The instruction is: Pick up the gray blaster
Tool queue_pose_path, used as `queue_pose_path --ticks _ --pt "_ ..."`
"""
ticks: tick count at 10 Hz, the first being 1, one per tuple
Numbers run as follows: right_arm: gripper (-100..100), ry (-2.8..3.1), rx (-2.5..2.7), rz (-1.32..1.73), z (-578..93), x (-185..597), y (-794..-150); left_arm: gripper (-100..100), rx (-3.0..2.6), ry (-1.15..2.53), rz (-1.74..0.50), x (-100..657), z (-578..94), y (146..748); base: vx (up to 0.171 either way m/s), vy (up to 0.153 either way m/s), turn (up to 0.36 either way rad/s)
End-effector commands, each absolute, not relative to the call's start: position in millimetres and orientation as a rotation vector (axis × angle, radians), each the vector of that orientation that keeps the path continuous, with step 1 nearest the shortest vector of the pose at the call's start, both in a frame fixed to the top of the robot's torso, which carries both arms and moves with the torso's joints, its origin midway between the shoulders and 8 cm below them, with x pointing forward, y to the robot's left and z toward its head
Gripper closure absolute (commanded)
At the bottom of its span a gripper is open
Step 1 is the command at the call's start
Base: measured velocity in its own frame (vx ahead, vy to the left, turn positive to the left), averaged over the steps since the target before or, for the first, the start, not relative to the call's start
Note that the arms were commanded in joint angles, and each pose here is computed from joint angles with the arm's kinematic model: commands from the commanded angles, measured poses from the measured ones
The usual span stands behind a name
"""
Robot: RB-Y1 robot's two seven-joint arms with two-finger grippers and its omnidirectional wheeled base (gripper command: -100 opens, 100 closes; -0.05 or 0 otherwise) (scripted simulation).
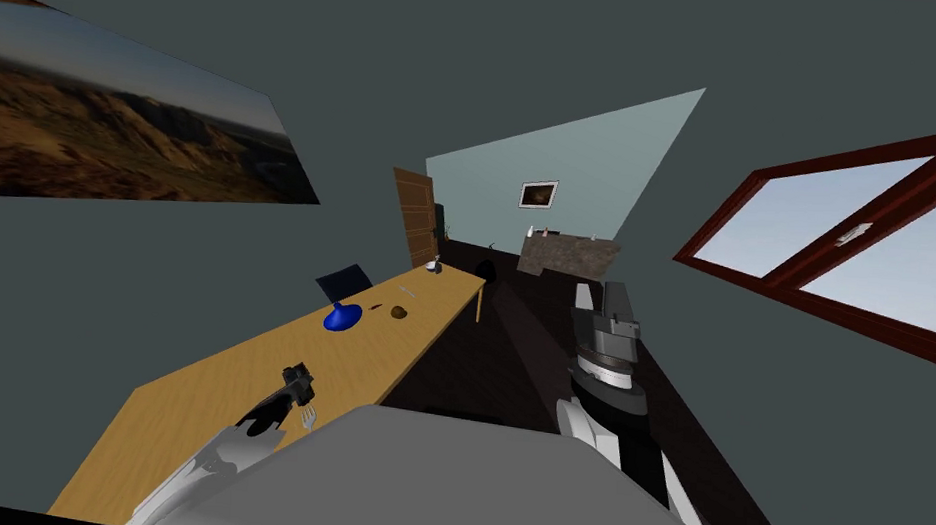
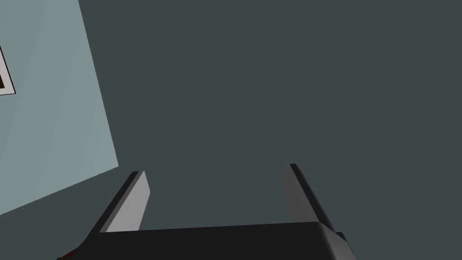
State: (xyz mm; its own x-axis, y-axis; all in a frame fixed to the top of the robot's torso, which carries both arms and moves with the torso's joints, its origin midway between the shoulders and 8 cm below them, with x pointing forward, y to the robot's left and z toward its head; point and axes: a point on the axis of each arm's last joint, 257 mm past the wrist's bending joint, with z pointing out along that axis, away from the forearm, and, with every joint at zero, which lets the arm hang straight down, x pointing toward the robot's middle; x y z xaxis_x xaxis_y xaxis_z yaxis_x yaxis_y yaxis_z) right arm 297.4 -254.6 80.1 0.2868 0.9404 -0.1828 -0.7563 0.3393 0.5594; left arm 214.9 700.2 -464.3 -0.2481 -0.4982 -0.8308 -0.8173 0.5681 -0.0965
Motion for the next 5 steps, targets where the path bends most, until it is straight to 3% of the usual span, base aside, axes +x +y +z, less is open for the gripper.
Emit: queue_pose_path --ticks 1,2,5 --pt "0 0.534 0.403 1.175 80.1 297.4 -254.6 100 -1.045 1.92 0.44 227.1 -466.5 698.3 0.011 0.004 0.197" --pt "0 0.534 0.403 1.175 80.1 297.4 -254.5 100 -1.046 1.921 0.441 226.7 -466.9 698.3 0.0 0.0 0.0" --pt "0 0.534 0.403 1.175 80.1 297.4 -254.6 100 -0.958 1.969 0.373 286.5 -472.5 661.0 0.01 0.015 0.341"
